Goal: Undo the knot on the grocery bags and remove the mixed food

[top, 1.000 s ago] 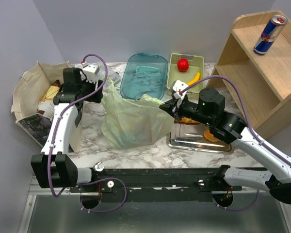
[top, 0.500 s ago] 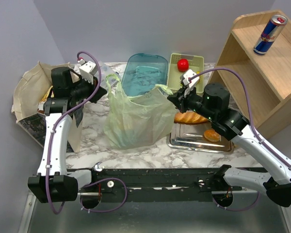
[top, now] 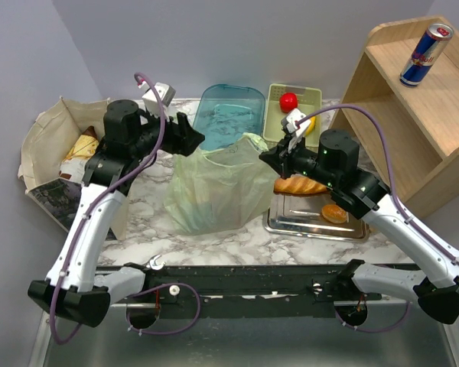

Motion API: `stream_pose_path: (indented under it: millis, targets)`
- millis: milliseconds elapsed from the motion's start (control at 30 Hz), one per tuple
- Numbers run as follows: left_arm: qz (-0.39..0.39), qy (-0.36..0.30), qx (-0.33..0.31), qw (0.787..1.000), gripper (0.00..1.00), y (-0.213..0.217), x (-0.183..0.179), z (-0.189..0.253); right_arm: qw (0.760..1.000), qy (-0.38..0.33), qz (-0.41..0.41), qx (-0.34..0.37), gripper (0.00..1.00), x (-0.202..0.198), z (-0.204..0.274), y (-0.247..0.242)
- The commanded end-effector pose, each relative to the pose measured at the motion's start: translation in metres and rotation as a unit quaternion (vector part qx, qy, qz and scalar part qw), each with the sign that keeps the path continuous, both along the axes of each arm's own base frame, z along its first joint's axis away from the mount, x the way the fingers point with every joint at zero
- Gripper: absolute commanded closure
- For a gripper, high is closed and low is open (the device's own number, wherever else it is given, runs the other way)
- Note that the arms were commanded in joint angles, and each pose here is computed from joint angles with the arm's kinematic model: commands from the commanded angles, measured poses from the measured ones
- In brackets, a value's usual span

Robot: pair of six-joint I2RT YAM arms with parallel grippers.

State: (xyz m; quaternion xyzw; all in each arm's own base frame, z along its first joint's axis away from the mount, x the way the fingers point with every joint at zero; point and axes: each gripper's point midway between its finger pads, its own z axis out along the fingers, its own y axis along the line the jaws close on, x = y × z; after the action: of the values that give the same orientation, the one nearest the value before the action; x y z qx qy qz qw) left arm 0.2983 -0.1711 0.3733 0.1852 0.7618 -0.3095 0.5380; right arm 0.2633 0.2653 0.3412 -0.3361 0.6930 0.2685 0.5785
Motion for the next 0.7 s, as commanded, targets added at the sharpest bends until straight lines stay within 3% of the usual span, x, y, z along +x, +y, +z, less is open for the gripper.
stream_pose_path:
  millis: [0, 200, 400, 667]
  targets:
    - [0.131, 0.069, -0.011, 0.989, 0.28, 0.02, 0.049, -0.027, 1.0, -0.013, 0.014, 0.02, 0.99, -0.001, 0.014, 0.007]
    - [0.178, 0.118, -0.002, 0.977, 0.08, 0.022, 0.085, -0.052, 1.0, -0.013, 0.008, 0.018, 0.99, 0.0, 0.011, 0.004]
    - [0.188, 0.149, -0.004, 0.971, 0.08, 0.017, 0.115, -0.074, 1.0, -0.015, 0.005, 0.014, 0.99, 0.0, 0.01, 0.002]
    - [0.181, 0.261, -0.041, 0.947, 0.09, 0.009, 0.119, -0.118, 1.0, -0.02, -0.019, 0.003, 0.99, 0.004, 0.01, -0.007]
